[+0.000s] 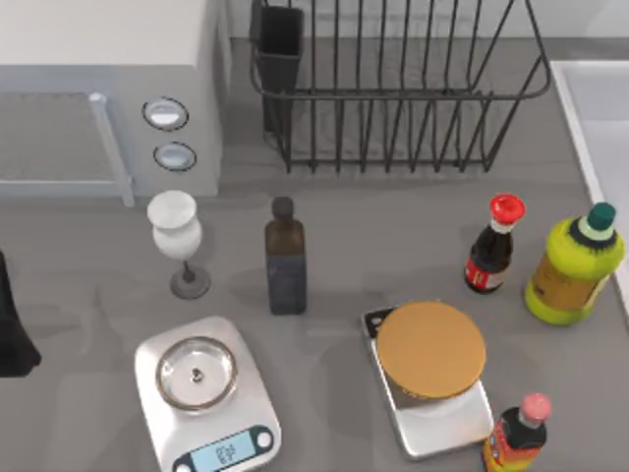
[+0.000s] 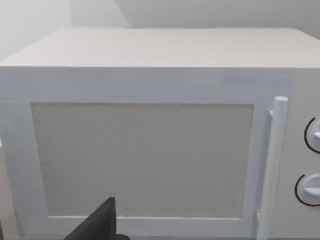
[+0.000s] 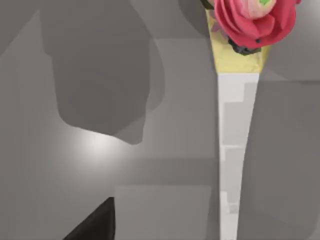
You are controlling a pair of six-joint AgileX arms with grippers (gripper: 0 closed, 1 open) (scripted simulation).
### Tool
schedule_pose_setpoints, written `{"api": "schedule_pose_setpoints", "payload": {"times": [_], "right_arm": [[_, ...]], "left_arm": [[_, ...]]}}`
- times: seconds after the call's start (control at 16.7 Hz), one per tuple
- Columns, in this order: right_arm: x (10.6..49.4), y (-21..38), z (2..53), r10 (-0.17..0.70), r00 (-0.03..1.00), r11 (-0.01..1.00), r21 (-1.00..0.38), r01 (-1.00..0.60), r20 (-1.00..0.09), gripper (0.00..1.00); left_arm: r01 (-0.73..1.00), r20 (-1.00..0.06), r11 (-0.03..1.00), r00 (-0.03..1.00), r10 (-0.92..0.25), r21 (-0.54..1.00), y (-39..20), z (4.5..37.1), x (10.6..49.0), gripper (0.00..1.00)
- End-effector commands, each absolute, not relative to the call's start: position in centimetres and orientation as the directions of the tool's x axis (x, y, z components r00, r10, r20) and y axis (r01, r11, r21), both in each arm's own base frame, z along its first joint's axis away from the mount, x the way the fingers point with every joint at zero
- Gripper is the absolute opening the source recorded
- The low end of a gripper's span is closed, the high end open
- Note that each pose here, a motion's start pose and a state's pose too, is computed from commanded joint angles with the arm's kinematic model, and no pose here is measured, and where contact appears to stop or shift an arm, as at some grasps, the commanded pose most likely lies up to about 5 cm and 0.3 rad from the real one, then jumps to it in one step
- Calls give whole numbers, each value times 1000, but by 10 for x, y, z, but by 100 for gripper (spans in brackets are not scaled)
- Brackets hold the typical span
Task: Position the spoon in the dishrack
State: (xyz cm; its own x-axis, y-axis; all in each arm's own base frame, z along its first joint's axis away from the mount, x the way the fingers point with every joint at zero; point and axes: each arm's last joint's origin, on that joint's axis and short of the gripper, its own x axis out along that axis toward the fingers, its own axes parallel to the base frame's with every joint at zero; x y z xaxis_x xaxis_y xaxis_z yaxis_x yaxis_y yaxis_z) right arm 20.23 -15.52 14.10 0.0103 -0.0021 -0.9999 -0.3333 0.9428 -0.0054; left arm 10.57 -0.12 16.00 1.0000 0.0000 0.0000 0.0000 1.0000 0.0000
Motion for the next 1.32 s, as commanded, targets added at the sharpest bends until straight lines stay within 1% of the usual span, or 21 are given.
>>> {"api": "schedule_pose_setpoints", "payload": {"times": [0.18, 0.3, 0.6, 1.32], "right_arm": [[201, -154, 108, -5, 14, 943, -9, -333, -1000, 100], [199, -152, 96, 0, 7, 943, -2, -334, -1000, 100], [198, -152, 93, 2, 5, 943, 0, -334, -1000, 100], [198, -152, 93, 2, 5, 943, 0, -334, -1000, 10]], "left_arm": [[0, 0, 1000, 1000, 0, 0, -1, 160, 106, 100], [0, 0, 1000, 1000, 0, 0, -1, 160, 106, 100], [0, 0, 1000, 1000, 0, 0, -1, 160, 106, 100], [0, 0, 1000, 1000, 0, 0, -1, 160, 106, 100]]}}
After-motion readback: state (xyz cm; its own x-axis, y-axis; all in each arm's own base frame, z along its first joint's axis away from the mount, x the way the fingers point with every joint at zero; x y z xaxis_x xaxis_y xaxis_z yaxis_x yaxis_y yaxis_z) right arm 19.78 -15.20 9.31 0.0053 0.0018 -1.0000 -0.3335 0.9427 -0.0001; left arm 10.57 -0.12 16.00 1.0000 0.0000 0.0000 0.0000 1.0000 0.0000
